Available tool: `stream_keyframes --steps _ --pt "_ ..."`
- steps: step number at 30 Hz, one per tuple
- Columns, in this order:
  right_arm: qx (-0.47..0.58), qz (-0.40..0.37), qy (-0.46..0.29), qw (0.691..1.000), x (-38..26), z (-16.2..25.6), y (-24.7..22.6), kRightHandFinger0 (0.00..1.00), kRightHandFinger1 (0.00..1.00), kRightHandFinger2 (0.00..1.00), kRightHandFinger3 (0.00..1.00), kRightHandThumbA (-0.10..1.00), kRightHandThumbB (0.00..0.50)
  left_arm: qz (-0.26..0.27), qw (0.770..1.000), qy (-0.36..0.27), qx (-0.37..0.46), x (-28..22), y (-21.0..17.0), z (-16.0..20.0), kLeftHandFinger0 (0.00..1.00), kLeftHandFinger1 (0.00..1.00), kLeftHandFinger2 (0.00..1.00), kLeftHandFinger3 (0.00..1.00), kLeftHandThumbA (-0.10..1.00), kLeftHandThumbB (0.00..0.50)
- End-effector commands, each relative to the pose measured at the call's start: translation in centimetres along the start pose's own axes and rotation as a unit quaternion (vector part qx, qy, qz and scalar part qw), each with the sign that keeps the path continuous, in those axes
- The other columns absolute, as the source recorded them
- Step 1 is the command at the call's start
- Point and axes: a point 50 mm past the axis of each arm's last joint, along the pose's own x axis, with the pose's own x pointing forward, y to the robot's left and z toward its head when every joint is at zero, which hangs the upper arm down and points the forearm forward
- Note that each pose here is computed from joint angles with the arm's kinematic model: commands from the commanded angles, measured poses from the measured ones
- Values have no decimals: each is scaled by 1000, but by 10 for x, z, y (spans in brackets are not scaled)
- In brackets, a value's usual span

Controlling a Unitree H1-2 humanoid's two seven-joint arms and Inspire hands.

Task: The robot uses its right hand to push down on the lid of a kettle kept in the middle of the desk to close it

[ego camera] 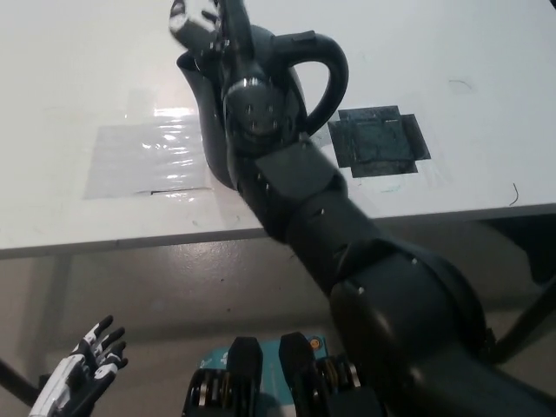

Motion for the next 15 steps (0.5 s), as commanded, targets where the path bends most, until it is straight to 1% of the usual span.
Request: stream_keyframes --steps 1,2,7,9,10,11,12,13,14,15 --pt "2 31 29 999 -12 -26 10 960 1000 1000 1000 358 49 -13 1000 -22 3 4 -4 13 1000 1000 1000 1000 391 0" --pt "-4 33 33 999 -12 -29 10 995 1000 1000 1000 352 34 -13 1000 -23 5 3 -4 13 1000 1000 1000 1000 388 0" --pt "-11 32 47 998 -13 -38 2 1000 1000 1000 1000 324 14 -11 1000 -25 13 2 -2 15 1000 1000 1000 1000 401 0" --pt "-14 28 50 998 -13 -39 -1 965 999 1000 1000 327 25 -12 1000 -23 10 1 -2 15 1000 1000 1000 1000 399 0" --pt "-15 28 50 998 -12 -38 -1 940 974 1000 1000 339 33 -11 1000 -23 10 1 -1 15 1000 1000 1000 1000 396 0" --pt "-15 29 48 998 -12 -36 0 920 955 1000 1000 348 55 -9 1000 -23 9 0 0 16 1000 1000 1000 1000 386 0" --pt "-14 29 40 999 -10 -32 0 885 920 1000 1000 377 62 -7 1000 -22 8 0 0 16 1000 1000 1000 1000 383 0" --pt "-14 30 39 999 -10 -32 0 871 907 1000 1000 387 68 -7 1000 -21 7 -1 0 14 1000 1000 1000 1000 383 0" --pt "-18 32 29 999 -9 -29 1 919 955 1000 1000 396 78 -6 1000 -21 8 -3 0 13 1000 1000 1000 1000 388 9" --pt "-27 33 13 999 -8 -23 1 935 965 1000 1000 407 82 -5 1000 -21 11 -3 1 13 1000 1000 1000 1000 401 7"
